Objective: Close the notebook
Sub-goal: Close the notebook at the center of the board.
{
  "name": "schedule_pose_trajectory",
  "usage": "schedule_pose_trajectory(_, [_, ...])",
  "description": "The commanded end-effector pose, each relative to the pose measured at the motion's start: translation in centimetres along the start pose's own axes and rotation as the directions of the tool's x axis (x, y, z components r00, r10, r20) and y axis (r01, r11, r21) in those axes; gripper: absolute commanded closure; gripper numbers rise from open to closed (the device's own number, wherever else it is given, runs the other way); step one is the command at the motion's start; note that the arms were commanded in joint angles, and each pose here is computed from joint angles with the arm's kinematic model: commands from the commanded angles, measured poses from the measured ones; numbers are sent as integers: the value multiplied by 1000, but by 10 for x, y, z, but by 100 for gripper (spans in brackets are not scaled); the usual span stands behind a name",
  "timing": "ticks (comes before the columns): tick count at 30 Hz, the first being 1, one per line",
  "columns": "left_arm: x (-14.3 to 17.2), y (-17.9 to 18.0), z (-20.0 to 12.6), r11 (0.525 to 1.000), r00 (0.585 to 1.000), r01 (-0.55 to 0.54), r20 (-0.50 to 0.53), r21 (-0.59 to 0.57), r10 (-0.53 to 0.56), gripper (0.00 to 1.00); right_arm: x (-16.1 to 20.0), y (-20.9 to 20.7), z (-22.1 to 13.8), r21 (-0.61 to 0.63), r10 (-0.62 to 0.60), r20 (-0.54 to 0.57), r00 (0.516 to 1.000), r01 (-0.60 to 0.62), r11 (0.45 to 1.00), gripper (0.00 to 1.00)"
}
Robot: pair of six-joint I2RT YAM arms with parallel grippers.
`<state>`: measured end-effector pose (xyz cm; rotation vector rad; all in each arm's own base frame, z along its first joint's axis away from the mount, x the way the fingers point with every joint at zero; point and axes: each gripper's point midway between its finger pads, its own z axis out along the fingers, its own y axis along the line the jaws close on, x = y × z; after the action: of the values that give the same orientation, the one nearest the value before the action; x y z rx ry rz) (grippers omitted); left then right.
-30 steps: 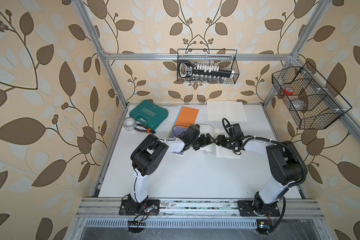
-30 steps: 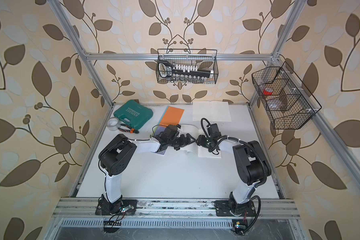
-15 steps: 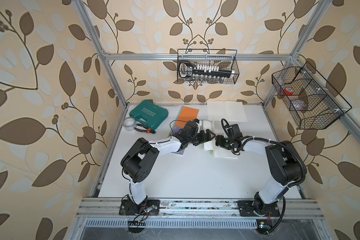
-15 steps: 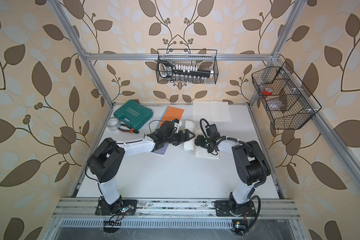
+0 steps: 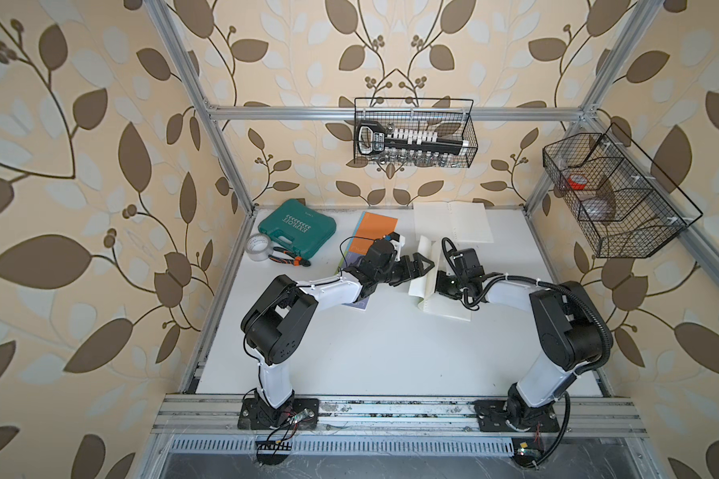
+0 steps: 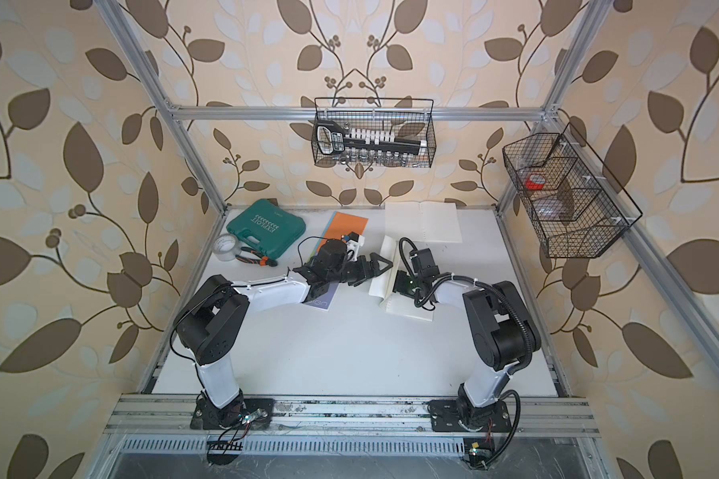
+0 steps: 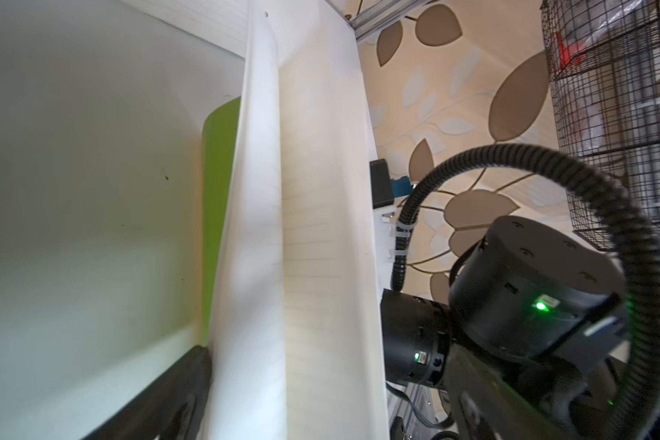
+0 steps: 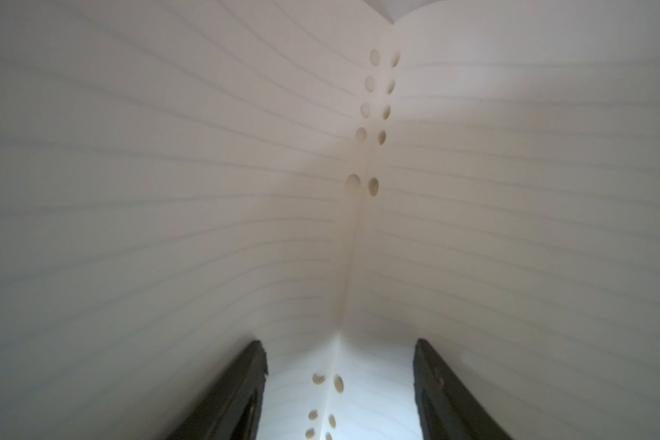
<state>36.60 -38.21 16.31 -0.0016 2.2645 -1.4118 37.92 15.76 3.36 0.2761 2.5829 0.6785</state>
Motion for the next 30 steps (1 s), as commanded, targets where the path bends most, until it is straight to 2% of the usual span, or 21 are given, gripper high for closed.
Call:
schedule_pose_trajectory(1, [3,-40,-7,992,999,-27,-15,124,29,3,61,-16,7,44,47,-199,979,-39,998,37])
schedule_pose_trajectory(15, [12,-62,-11,976,999,14,-45,216,-4,4,39,-13,-16,-73,119,-109,987,-127,989,36])
schedule_pose_trajectory(22, [20,-61,-7,968,997,50,-66,244,-35,4,26,-16,-36,-106,154,-47,987,-158,982,36])
schedule_pose_trajectory(30, [30,-75,-2,965,995,35,-95,259,-10,4,8,-16,-72,-172,201,32,979,-193,966,33])
